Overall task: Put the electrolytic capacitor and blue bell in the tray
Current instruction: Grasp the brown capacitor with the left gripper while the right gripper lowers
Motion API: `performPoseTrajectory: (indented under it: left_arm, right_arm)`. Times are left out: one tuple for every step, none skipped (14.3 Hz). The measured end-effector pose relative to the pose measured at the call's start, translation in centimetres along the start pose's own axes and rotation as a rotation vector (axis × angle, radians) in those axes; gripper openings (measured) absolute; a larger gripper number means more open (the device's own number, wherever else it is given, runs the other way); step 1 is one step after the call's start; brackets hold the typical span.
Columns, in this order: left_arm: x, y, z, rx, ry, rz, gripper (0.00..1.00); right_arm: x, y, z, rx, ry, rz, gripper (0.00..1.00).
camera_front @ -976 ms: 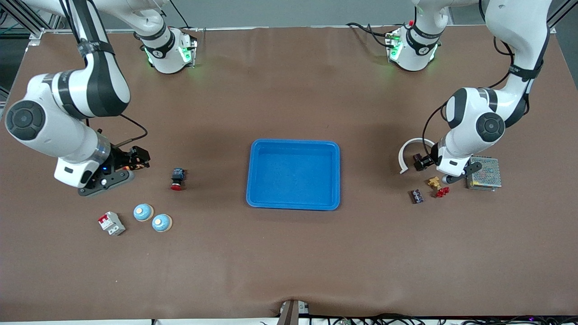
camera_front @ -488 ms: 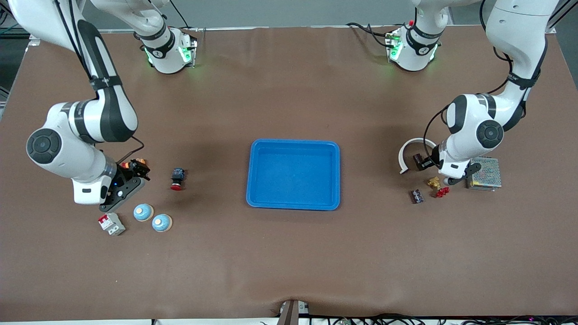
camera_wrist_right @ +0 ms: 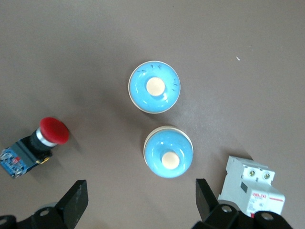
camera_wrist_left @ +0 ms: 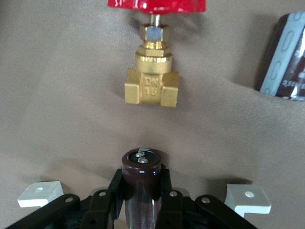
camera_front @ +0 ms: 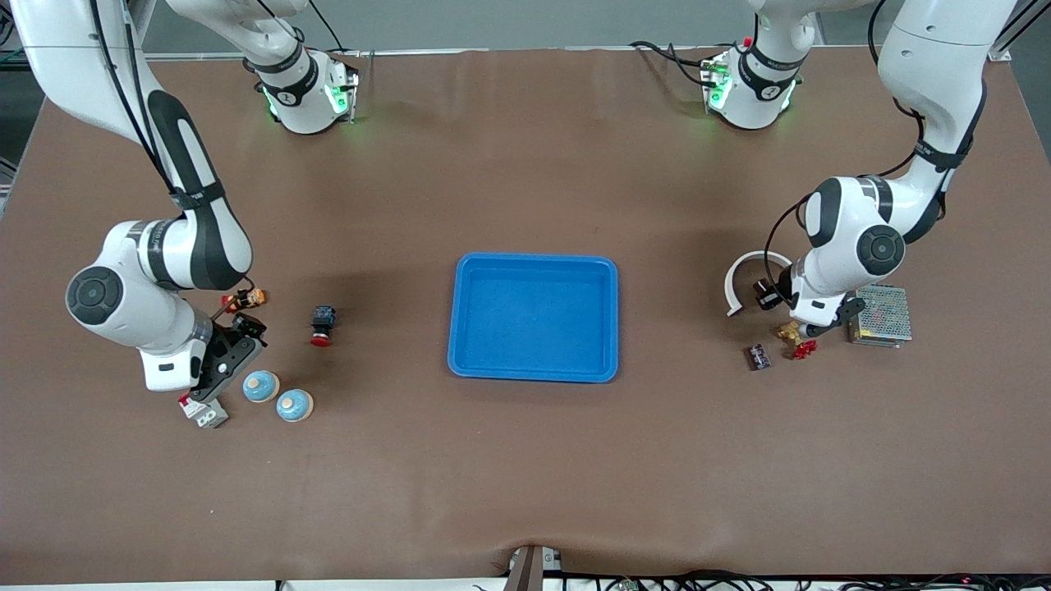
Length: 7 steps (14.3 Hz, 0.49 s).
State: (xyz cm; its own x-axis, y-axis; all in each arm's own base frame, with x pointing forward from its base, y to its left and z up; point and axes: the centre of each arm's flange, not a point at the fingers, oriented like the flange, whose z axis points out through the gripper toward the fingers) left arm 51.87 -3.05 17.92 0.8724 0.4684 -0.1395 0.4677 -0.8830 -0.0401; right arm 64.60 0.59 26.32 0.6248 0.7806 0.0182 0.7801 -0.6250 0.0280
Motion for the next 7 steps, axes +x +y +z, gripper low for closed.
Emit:
performPoseTrajectory:
  left_arm:
    - [0.1, 0.1, -0.1, -0.002, 0.003, 0.0, 0.33]
    - [0.2, 0.2, -0.3, -0.005, 0.009, 0.0, 0.33]
    - [0.5, 0.4, -0.8, -0.011, 0.019, 0.002, 0.33]
    - [0.7, 0.7, -1.6, -0.018, 0.032, 0.004, 0.33]
    - [0.8, 1.1, -2.7, -0.022, 0.042, 0.009, 0.33]
    - [0.8, 1.7, -4.2, -0.021, 0.044, 0.019, 0.33]
    - [0.7, 2.7, -5.9, -0.015, 0.038, 0.035, 0.33]
  right_arm:
    - [0.1, 0.0, 0.5, -0.005, 0.004, -0.009, 1.0]
    - [0.2, 0.0, 1.0, -0.011, 0.009, -0.024, 1.0]
    - [0.3, 0.1, 1.5, -0.017, 0.013, -0.039, 1.0]
    - [0.3, 0.2, 2.1, -0.02, 0.015, -0.051, 1.0]
    - [0.3, 0.3, 2.6, -0.02, 0.014, -0.064, 1.0]
    - [0.3, 0.5, 3.0, -0.02, 0.013, -0.076, 1.0]
    - [0.3, 0.7, 3.4, -0.019, 0.011, -0.084, 1.0]
